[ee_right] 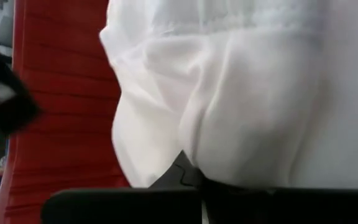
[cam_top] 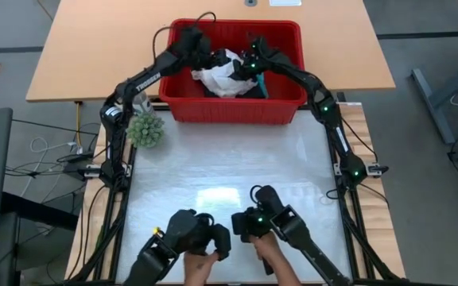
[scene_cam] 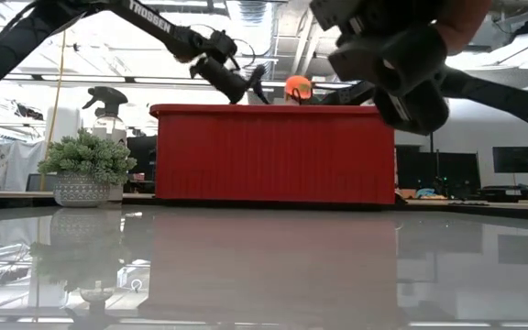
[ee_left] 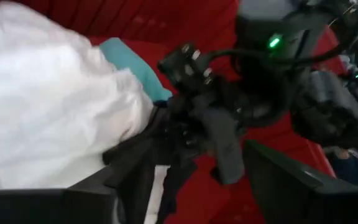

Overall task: Fold Laundry from Bin
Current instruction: Put the clothes into the red organizer bin

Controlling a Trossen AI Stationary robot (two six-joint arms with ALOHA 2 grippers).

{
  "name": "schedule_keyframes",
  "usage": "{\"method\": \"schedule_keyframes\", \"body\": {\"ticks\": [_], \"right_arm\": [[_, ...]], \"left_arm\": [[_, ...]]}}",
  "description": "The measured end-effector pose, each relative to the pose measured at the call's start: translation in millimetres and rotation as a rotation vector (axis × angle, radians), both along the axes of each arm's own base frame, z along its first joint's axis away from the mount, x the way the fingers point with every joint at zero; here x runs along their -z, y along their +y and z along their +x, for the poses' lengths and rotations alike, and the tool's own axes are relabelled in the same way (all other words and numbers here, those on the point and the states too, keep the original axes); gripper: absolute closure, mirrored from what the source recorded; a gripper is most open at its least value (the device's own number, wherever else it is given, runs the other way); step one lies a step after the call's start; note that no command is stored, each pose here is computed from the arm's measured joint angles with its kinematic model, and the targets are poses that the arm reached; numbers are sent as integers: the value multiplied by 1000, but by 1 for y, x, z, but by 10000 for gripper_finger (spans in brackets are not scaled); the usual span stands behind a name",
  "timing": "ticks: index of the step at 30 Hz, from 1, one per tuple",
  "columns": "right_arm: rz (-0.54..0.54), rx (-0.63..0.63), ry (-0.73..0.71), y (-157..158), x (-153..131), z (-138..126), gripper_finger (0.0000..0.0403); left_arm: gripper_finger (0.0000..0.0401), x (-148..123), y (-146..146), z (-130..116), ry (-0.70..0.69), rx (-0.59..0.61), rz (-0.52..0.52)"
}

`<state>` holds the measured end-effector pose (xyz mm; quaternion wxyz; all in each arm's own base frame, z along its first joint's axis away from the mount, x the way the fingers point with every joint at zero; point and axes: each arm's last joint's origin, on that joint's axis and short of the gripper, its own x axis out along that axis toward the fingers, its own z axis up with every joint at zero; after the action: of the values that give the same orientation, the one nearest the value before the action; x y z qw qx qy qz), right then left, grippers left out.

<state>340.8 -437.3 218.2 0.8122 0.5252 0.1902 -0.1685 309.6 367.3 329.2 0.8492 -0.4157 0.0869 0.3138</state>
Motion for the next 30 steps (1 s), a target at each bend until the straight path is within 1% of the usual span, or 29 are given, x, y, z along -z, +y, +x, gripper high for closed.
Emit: {"method": "schedule_keyframes", "body": {"ticks": [3, 6, 9, 13, 14, 19, 21, 23, 25, 27, 30], "right_arm": [[15, 26, 2, -6, 1, -8, 376], [19, 38, 2, -9, 1, -13, 366], [16, 39, 1, -10, 1, -13, 373], [4, 37, 1, -10, 1, -12, 388], [3, 36, 0, -9, 1, -11, 388], [-11, 31, 0, -6, 0, -5, 366], [-13, 25, 1, -4, 0, -2, 362], [-12, 20, 1, -2, 1, -1, 364], [-14, 19, -3, -3, 0, -1, 369], [-25, 19, -19, -5, -3, -3, 373], [-53, 36, -43, -8, -17, -11, 376]], "left_arm": [[198, 24, 3, 3, -52, -16, 8], [237, 48, 5, 2, -86, -54, 4], [291, 69, 5, -2, -87, -84, -26], [378, 91, 2, -7, -54, -127, -64], [389, 95, 1, -8, -42, -142, -69], [396, 112, 2, -12, 48, -286, -118], [400, 123, 5, -10, 26, -278, -159], [400, 131, 9, -5, -26, -255, -213], [400, 135, 12, -1, -64, -222, -238], [401, 133, 13, 1, -82, -198, -236], [401, 123, 14, 3, -96, -196, -196]]}}
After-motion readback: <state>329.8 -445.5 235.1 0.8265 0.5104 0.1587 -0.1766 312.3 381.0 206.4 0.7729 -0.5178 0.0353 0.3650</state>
